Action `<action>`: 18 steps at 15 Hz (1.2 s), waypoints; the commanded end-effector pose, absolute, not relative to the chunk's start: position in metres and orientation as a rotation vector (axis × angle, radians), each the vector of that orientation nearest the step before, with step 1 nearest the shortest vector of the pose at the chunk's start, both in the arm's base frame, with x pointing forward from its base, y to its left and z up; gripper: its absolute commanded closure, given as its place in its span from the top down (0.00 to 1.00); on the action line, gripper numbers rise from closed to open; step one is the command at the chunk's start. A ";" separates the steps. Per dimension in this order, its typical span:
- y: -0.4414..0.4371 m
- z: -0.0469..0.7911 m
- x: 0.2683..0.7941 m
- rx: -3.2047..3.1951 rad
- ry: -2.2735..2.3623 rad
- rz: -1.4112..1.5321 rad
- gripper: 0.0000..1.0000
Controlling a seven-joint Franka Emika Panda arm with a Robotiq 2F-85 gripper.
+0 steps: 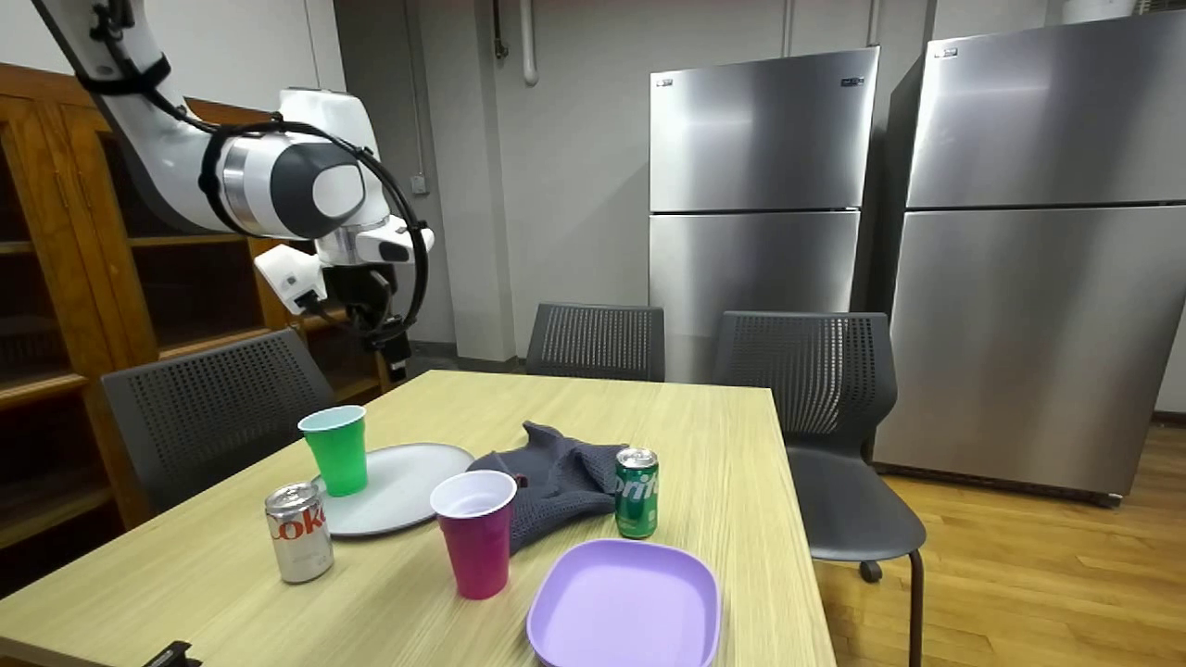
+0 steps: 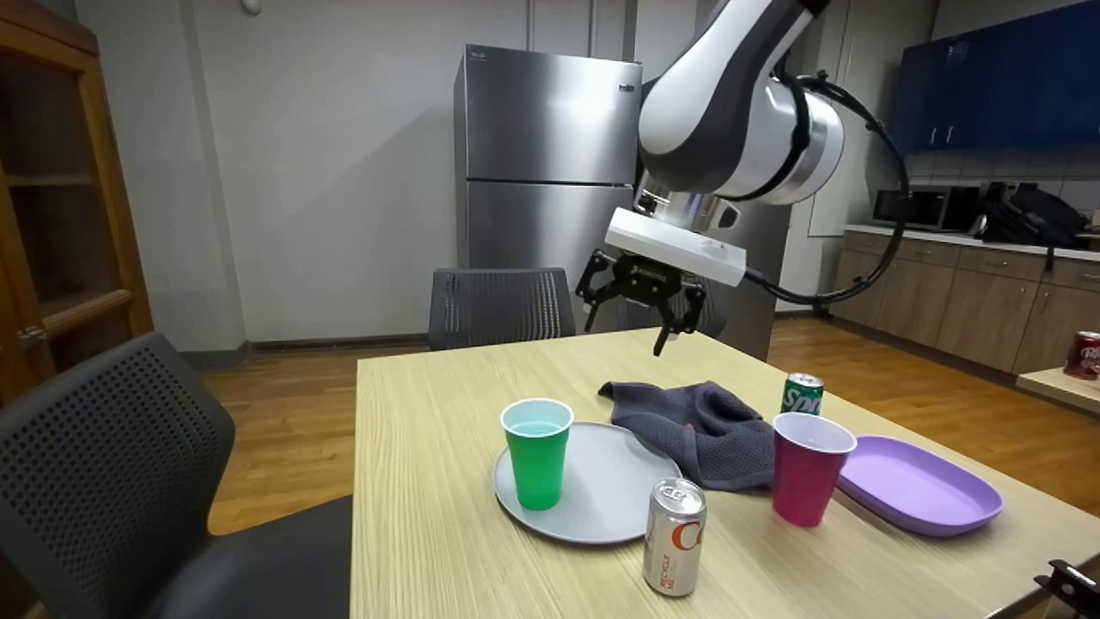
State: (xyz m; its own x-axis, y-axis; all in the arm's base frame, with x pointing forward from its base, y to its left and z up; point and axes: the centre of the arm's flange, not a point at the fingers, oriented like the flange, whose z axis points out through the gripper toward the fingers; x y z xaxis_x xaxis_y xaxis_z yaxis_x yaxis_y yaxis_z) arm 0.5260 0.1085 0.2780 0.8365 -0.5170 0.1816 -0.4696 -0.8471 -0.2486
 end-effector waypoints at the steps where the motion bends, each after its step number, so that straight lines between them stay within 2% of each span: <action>1: 0.074 0.295 0.498 -2.821 0.754 -0.342 1.00; 11: 0.007 0.296 0.448 -2.846 0.830 -0.314 1.00; 18: -0.027 0.278 0.421 -2.893 0.933 -0.192 1.00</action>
State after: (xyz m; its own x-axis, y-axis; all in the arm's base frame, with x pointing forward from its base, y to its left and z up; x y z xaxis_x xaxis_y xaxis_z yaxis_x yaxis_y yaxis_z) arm 0.4391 -0.0170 0.2717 0.8021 -0.5860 0.1151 -0.5664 -0.8076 -0.1645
